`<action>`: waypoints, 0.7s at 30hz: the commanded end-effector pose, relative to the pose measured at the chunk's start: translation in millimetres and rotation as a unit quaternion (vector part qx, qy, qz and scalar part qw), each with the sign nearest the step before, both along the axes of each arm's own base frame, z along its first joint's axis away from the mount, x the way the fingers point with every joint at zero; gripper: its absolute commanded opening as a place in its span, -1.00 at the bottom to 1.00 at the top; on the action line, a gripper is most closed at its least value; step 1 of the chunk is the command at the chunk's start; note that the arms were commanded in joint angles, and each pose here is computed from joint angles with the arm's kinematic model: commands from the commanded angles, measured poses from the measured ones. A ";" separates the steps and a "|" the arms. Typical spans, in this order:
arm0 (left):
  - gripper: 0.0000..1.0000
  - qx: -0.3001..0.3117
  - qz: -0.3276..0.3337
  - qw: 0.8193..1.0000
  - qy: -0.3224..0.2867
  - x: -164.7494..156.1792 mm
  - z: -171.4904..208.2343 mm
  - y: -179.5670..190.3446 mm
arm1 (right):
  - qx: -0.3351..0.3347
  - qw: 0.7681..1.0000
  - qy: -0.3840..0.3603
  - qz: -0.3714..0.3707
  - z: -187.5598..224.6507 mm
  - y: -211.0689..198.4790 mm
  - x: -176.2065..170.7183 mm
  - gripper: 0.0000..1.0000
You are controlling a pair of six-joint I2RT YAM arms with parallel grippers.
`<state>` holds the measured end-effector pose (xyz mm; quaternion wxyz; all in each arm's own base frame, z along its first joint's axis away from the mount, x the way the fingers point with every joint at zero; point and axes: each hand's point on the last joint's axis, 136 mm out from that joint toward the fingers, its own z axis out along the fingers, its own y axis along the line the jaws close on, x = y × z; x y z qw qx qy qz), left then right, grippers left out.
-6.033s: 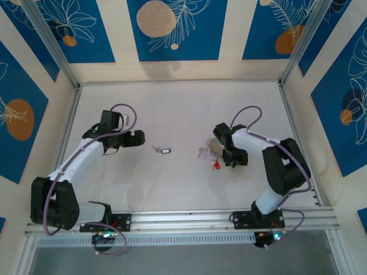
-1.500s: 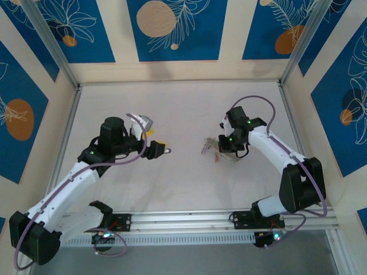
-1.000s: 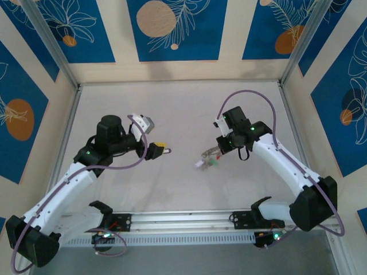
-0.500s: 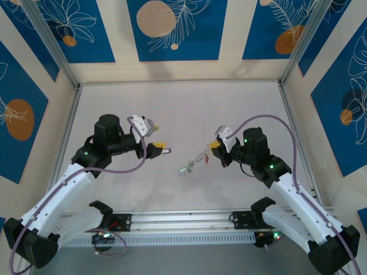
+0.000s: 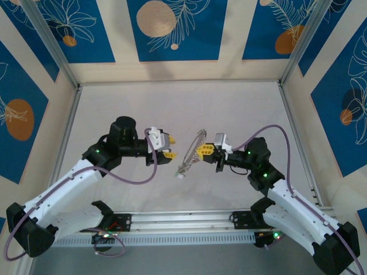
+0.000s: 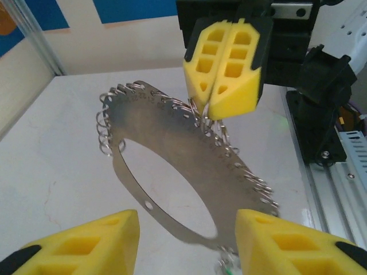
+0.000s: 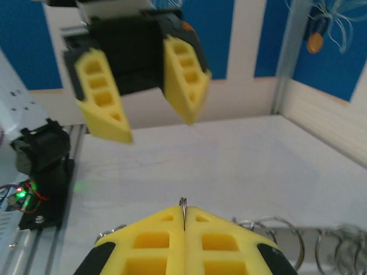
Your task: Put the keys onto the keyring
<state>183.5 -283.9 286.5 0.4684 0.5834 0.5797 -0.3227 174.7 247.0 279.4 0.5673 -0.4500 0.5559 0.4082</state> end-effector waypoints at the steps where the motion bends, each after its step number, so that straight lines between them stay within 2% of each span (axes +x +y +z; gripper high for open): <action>1: -0.16 0.002 -0.042 0.998 -0.039 -11.5 12.4 -8.0 | 0.033 0.997 -0.046 0.054 23.6 8.3 -17.4 -1.00; 6: -0.29 0.006 -0.069 0.997 -0.045 -23.5 7.8 -20.1 | 0.035 0.996 -0.046 0.074 21.7 17.7 -21.2 -1.00; 11: -0.34 0.006 -0.084 0.996 -0.034 -28.9 1.1 -27.8 | 0.031 0.995 -0.049 0.079 17.1 24.4 -21.5 -1.00; 21: -0.52 0.005 -0.077 0.996 -0.032 -24.0 0.3 -32.9 | 0.019 0.995 -0.051 0.090 12.1 31.8 -23.9 -1.00</action>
